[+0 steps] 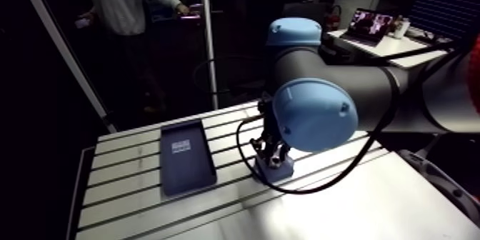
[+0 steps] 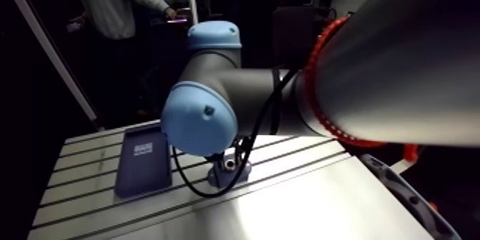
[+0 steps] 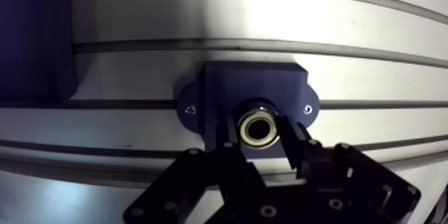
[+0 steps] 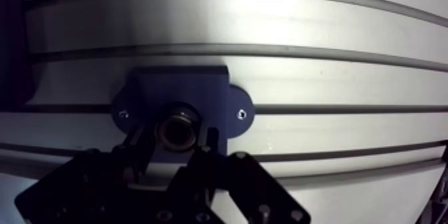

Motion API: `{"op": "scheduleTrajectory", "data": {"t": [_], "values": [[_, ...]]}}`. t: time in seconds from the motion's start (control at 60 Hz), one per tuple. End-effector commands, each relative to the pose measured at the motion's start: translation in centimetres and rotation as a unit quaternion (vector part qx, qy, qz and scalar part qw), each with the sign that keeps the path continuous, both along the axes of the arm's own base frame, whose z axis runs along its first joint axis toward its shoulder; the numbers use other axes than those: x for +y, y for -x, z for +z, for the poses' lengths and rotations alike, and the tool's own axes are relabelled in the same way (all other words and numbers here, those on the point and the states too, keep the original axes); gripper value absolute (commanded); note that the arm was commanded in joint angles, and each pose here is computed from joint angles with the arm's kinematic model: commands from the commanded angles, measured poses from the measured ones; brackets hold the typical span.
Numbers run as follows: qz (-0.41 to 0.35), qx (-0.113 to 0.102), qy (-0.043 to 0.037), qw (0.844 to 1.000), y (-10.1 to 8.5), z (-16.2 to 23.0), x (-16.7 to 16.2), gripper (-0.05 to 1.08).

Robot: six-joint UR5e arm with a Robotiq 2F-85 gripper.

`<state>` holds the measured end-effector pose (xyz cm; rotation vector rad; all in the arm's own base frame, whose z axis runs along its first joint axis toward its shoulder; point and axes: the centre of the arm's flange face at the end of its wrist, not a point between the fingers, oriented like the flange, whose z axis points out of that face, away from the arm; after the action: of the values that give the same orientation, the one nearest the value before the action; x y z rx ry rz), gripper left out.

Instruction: Pick up the bearing and press it into the housing until flush.

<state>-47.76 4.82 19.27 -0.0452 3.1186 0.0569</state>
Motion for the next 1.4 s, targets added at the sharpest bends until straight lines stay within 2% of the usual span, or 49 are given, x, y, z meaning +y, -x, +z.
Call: {"op": "scheduleTrajectory", "data": {"t": [0.017, 1.4], "values": [[0.0, -0.001, 0.0003, 1.0, 0.07, -0.12, 0.03, 0.62], [-0.001, 0.0, 0.0, 1.0, 0.01, -0.04, 0.0, 0.62]]}}
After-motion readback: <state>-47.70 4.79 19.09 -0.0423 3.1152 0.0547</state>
